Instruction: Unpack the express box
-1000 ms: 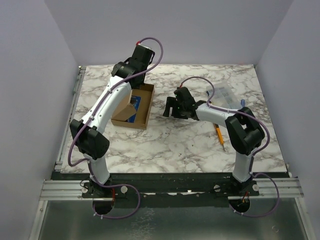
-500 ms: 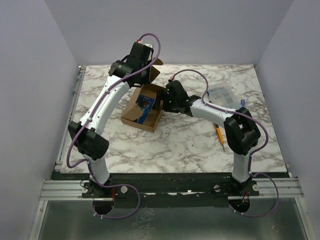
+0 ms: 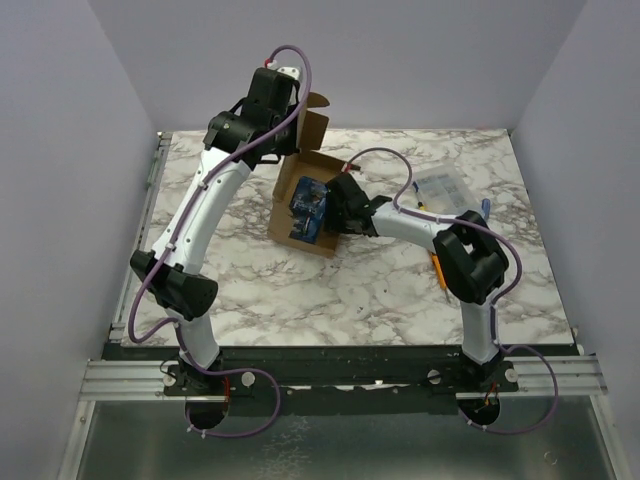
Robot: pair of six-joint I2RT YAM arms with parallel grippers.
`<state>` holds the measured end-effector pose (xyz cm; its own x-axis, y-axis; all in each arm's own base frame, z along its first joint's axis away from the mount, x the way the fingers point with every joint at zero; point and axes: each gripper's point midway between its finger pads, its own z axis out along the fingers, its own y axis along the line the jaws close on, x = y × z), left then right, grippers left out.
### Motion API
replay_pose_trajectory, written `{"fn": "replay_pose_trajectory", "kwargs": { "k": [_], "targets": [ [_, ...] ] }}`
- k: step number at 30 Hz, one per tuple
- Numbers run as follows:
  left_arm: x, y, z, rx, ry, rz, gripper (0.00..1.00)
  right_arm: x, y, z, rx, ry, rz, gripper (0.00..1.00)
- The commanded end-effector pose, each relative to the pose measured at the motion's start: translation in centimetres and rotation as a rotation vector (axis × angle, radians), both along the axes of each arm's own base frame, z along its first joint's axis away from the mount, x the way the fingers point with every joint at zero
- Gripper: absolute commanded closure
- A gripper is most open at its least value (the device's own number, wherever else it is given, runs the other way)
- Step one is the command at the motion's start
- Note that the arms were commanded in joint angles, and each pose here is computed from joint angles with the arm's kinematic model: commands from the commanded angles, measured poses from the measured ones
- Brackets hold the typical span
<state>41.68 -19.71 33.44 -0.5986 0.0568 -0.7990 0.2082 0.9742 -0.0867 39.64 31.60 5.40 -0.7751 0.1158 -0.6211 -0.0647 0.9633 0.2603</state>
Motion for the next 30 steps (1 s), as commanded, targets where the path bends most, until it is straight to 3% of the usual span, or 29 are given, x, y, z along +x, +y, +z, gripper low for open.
{"fn": "replay_pose_trajectory", "kwargs": {
  "k": [1,12,16,20,26,29,30],
  "targets": [
    [1.0,1.8,-0.2,0.059,-0.007,0.029,1.00,0.1,-1.5,-1.0,-0.097,0.000,-0.032,0.43],
    [2.5,8.9,-4.6,0.160,0.062,0.149,1.00,-2.5,-6.6,-1.7,-0.256,-0.006,-0.050,0.45],
    [2.5,9.7,-5.4,0.176,0.069,0.162,0.82,-3.0,-5.8,-1.3,-0.233,-0.005,0.026,0.44],
    [2.2,9.1,-6.0,0.150,0.063,0.124,0.61,-2.9,-4.7,1.1,-0.199,-0.038,0.115,0.34],
    [1.9,9.6,-6.1,0.167,0.050,0.131,0.47,-2.1,-4.7,6.7,-0.251,-0.141,0.229,0.07],
    [1.6,9.4,-5.1,0.146,0.025,0.121,0.42,-1.6,-3.4,9.4,-0.265,-0.227,0.378,0.01],
    [1.6,9.1,-4.8,0.131,0.017,0.112,0.35,-1.5,-2.7,9.9,-0.268,-0.259,0.449,0.00]
  ]
}}
